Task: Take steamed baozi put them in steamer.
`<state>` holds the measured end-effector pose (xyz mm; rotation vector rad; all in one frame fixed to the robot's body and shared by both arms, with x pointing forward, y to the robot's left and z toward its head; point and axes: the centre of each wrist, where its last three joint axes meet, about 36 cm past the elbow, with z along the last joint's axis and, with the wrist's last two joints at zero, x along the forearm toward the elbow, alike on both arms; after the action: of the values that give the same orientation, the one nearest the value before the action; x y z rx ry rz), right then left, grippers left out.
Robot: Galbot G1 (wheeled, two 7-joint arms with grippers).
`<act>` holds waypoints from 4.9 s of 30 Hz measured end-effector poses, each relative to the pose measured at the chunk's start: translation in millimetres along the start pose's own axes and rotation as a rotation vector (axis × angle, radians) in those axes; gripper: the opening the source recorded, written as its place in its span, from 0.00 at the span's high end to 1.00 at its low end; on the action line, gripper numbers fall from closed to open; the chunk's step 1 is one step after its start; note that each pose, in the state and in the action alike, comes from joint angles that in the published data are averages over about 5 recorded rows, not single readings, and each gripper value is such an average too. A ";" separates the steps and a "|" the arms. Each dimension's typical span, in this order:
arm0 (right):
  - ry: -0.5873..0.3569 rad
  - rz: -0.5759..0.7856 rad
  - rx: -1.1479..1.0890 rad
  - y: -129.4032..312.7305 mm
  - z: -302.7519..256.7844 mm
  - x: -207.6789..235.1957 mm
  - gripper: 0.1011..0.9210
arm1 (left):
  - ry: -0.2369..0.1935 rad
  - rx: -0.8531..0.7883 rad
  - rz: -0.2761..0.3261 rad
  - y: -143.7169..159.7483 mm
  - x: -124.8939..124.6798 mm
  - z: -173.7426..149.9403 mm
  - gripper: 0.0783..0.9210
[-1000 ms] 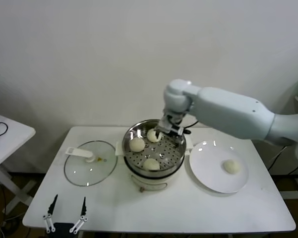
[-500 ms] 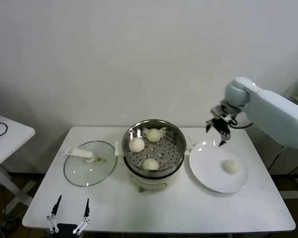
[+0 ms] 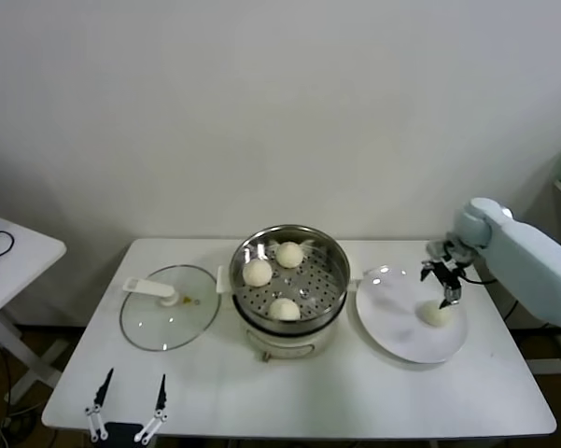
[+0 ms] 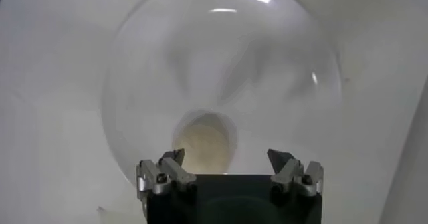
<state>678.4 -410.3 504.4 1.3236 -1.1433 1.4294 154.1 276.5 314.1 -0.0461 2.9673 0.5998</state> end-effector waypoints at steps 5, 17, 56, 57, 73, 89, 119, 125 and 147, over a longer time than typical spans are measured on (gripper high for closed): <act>0.002 -0.017 -0.030 5.9 6.1 -22.9 0.12 | 0.001 -0.001 -0.005 1.4 -0.2 0.8 0.12; 0.014 -0.058 -0.077 15.9 16.5 -53.0 0.12 | 0.005 -0.003 -0.006 1.5 -2.3 1.8 0.12; -0.398 0.243 -0.057 -11.7 -59.3 129.1 0.53 | -0.001 0.006 0.009 -6.6 -4.5 7.1 0.12; -0.418 0.247 -0.047 -10.9 -67.6 133.9 0.54 | -0.001 0.006 0.009 -6.8 -4.4 7.5 0.12; -0.457 0.190 0.051 -4.4 -159.9 127.1 0.53 | 0.000 0.017 0.020 -13.7 -2.6 12.3 0.12; -0.372 0.156 0.044 -15.7 -184.2 84.9 0.53 | 0.012 0.021 0.017 -15.3 -1.8 19.4 0.12; -0.598 0.430 -0.092 -50.4 -171.7 143.9 0.12 | 0.006 0.036 0.029 -21.8 -12.3 20.9 0.12; -0.766 0.604 -0.216 -45.0 -161.2 147.5 0.12 | -0.008 0.039 0.031 -22.3 -16.6 17.4 0.12; -1.368 1.116 -0.816 103.7 -161.1 24.7 0.12 | -0.061 0.061 0.019 -23.2 -34.9 -5.8 0.12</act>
<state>540.9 -275.3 518.4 0.9006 -3.2393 0.1975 189.3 253.1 314.6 0.0061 2.9285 0.5028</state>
